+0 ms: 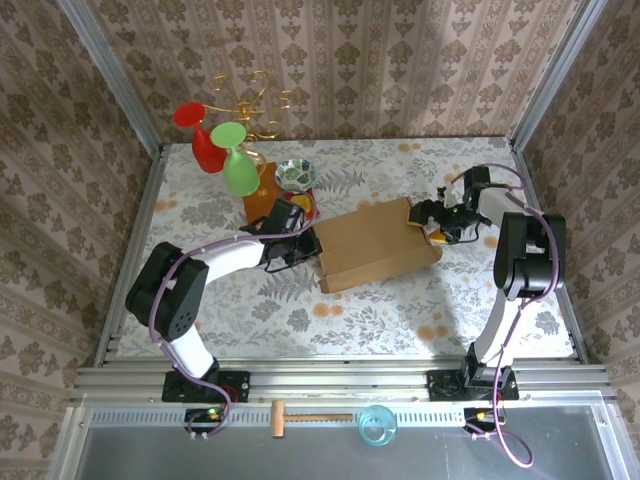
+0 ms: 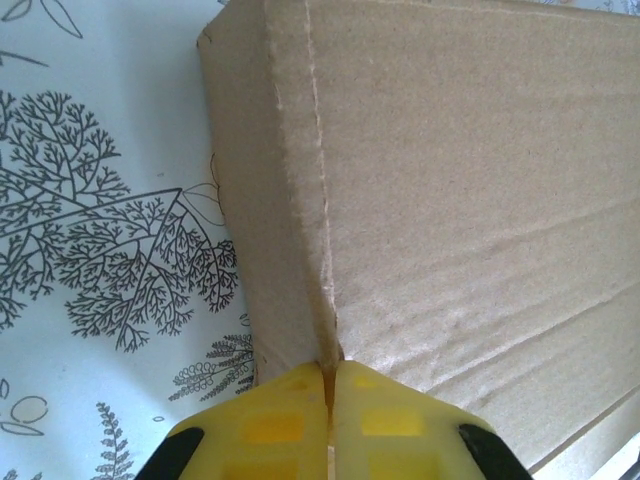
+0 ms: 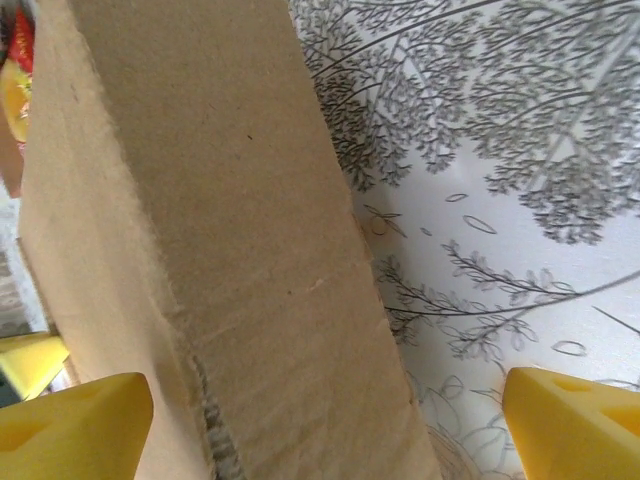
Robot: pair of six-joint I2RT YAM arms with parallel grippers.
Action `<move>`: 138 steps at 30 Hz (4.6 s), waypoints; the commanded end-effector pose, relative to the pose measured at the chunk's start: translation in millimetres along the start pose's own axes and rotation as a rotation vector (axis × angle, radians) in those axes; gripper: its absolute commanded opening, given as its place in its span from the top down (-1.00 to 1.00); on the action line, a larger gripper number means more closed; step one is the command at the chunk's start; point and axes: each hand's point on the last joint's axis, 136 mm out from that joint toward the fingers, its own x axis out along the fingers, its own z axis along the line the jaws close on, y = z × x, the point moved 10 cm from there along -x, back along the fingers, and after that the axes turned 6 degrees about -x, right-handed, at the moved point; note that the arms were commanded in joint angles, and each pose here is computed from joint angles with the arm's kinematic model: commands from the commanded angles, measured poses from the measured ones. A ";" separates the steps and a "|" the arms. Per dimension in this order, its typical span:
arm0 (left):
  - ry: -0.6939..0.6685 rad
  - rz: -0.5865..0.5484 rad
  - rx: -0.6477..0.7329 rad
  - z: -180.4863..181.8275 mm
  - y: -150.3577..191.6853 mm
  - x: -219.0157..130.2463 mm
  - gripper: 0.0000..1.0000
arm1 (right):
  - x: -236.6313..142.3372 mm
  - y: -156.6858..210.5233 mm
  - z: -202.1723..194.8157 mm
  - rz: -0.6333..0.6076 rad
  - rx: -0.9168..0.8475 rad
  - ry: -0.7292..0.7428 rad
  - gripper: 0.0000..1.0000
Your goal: Fold the paper box
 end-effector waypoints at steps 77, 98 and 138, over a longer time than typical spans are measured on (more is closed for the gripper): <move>0.170 -0.154 -0.942 65.5 4.0 -80.7 -0.48 | 0.6 76.0 39.1 0.336 0.769 -0.256 0.15; 0.284 0.058 -1.078 47.0 5.8 -34.0 -0.63 | 6.1 76.1 45.0 0.354 0.781 -0.260 0.15; 0.415 0.247 -1.074 58.1 0.0 -68.3 -0.77 | 9.5 71.1 40.8 0.388 0.795 -0.240 0.18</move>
